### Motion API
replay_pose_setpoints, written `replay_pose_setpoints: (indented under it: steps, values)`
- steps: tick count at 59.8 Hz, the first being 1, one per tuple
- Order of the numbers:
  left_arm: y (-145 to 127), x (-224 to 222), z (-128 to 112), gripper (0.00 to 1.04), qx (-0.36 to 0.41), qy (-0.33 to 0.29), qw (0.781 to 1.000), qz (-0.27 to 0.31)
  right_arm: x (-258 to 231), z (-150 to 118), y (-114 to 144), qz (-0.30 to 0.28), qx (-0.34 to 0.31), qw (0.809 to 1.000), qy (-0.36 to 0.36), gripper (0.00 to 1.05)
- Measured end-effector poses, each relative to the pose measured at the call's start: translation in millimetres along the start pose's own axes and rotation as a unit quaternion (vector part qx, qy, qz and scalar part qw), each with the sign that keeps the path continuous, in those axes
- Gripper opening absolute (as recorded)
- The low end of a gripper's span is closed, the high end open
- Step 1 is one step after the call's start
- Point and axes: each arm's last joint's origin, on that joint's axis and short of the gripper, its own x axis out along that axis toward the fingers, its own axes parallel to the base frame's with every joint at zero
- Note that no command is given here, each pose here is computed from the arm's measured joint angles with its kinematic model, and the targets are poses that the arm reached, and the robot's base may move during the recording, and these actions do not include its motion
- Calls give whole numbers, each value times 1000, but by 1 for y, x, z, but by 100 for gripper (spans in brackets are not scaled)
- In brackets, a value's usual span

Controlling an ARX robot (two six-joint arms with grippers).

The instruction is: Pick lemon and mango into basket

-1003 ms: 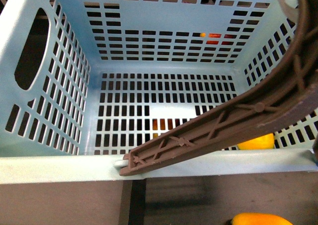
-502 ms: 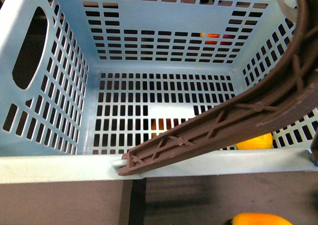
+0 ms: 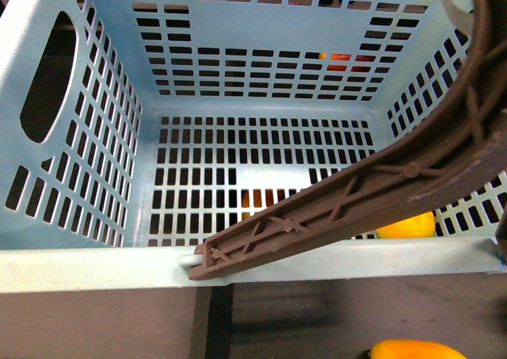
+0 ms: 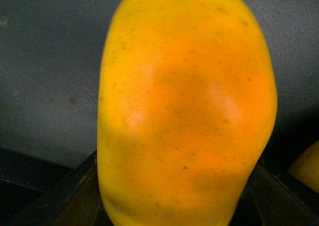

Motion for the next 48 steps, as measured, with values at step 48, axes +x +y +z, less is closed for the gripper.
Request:
replay_pose_setpoints:
  steps: [48]
  values:
    - [0,0,0,5,0,1,1000,-1,-155,8,-35,-4,112,949,-294,60]
